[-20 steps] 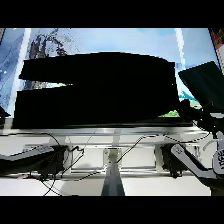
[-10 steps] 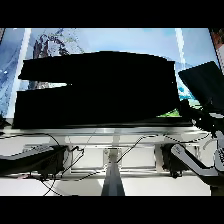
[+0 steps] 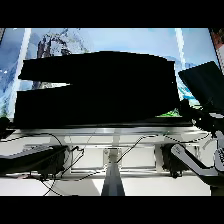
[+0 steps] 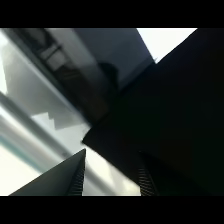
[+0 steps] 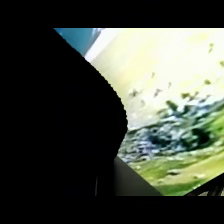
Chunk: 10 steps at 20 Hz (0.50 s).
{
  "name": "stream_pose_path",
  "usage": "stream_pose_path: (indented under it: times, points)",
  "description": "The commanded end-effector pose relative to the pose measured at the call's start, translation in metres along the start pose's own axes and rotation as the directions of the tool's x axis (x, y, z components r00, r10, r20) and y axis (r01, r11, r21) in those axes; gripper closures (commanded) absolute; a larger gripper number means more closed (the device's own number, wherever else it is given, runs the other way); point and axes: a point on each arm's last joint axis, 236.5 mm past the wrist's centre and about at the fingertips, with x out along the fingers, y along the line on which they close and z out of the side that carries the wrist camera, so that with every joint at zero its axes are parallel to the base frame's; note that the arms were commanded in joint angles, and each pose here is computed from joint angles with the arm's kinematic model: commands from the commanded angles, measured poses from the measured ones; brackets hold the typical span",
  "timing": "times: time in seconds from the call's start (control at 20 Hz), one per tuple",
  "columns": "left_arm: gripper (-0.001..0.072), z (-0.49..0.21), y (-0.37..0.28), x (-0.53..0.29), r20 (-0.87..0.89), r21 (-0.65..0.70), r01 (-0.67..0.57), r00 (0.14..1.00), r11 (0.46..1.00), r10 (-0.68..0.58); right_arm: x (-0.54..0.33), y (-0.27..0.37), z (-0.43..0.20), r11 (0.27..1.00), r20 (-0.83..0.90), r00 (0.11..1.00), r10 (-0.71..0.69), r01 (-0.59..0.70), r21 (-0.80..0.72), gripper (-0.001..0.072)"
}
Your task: Fold the clothes and pants, and hang the long-sleeved shirts on hangers.
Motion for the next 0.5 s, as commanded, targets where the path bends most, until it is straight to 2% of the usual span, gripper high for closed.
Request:
stream_pose_path:
  times: [0.0, 0.05, 0.1, 0.15, 0.25, 0.45]
  points:
    - [0.0374, 0.003, -0.004, 0.016, 0.007, -0.014, 0.044, 0.999, 0.999, -0.043, 0.0, 0.001, 0.0, 1.0, 0.0, 1.0, 0.001, -0.001, -0.001, 0.0691]
    - [0.0377, 0.003, -0.003, 0.02, 0.002, -0.001, 0.045, 0.999, 0.999, -0.045, 0.0, 0.001, 0.0, 1.0, 0.0, 1.0, 0.002, -0.002, -0.001, 0.0691]
    - [0.0478, 0.006, -0.002, 0.022, 0.012, 0.026, 0.036, 0.999, 0.999, -0.037, 0.0, 0.001, 0.0, 1.0, -0.003, 1.0, 0.003, -0.003, -0.001, 0.0691]
    - [0.067, 0.011, 0.0, 0.022, 0.031, 0.038, 0.026, 0.999, 0.999, -0.027, 0.0, 0.002, -0.002, 1.0, -0.01, 1.0, 0.007, -0.007, -0.002, 0.0692]
    - [0.0699, 0.025, -0.013, 0.016, 0.075, 0.062, 0.066, 0.995, 0.996, -0.07, -0.003, 0.009, -0.003, 0.999, -0.031, 0.999, 0.022, -0.023, -0.045, 0.0692]
    - [0.07, 0.067, -0.077, -0.025, 0.218, 0.189, 0.262, 0.928, 0.946, -0.301, -0.034, 0.035, 0.013, 0.965, -0.019, 0.999, 0.031, -0.035, -0.261, 0.0692]
